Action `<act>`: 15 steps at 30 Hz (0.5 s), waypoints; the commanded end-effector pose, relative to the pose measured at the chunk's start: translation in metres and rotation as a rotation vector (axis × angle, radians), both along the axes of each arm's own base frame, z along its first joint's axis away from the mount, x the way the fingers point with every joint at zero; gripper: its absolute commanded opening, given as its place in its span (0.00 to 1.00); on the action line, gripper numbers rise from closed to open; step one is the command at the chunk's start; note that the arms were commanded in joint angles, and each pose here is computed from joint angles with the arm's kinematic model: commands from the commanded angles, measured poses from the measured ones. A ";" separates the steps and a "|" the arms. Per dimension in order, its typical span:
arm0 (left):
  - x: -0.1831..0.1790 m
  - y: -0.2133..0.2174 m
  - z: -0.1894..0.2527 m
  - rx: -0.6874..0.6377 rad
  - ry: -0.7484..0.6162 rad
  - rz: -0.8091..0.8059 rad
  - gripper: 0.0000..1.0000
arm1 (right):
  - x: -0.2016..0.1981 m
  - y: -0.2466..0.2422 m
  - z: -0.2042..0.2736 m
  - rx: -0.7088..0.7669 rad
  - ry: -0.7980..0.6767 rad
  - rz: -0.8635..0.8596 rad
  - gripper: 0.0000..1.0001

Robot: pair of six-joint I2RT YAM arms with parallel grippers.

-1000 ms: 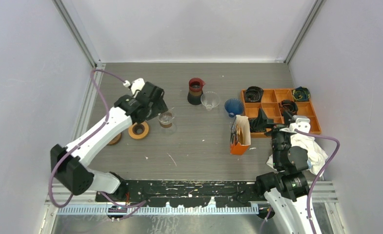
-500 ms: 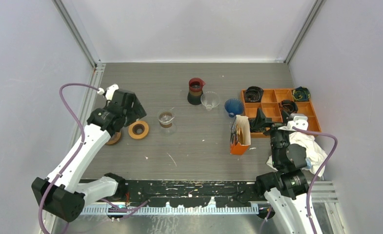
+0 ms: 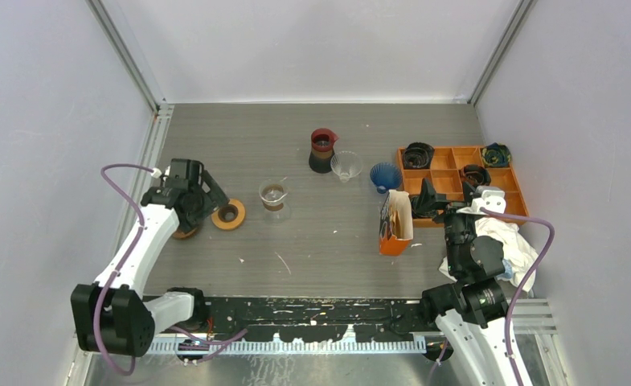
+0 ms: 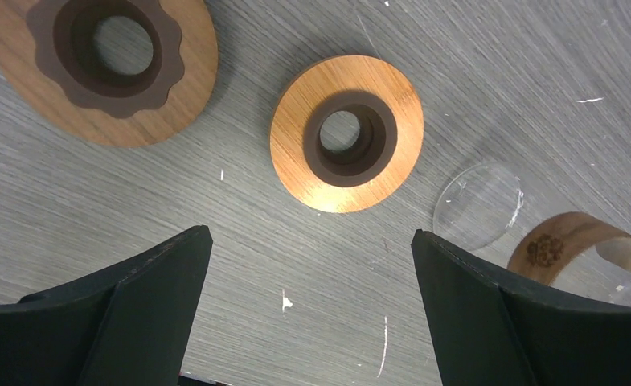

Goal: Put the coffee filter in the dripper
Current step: Pick up the dripper holder from the center of the board.

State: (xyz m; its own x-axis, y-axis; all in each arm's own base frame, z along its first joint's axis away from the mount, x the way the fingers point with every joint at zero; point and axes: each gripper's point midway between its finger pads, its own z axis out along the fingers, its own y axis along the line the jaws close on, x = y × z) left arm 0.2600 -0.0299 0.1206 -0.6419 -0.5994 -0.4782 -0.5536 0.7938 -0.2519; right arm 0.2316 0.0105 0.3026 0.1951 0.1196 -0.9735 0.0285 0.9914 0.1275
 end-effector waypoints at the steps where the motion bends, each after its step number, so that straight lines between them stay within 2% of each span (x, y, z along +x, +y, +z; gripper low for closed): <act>1: 0.016 -0.001 -0.004 -0.050 -0.018 -0.014 0.99 | 0.000 0.002 0.010 0.002 -0.036 0.009 1.00; 5: 0.015 0.004 -0.018 -0.035 0.018 0.008 0.98 | 0.000 0.002 0.011 0.003 -0.037 0.009 1.00; 12: 0.023 0.010 -0.051 -0.033 0.122 0.038 0.88 | 0.000 0.002 0.011 0.003 -0.036 0.008 1.00; 15: 0.030 0.009 -0.058 -0.038 0.138 0.038 0.81 | 0.000 0.002 0.011 0.004 -0.039 0.007 1.00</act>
State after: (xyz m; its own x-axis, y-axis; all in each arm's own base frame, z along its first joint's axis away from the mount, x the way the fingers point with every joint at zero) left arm 0.2690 -0.0213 0.0612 -0.6960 -0.6347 -0.3358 -0.6198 0.7671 -0.1654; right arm 0.2316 0.0104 0.3026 0.1951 0.1192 -0.9735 0.0289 0.9915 0.1272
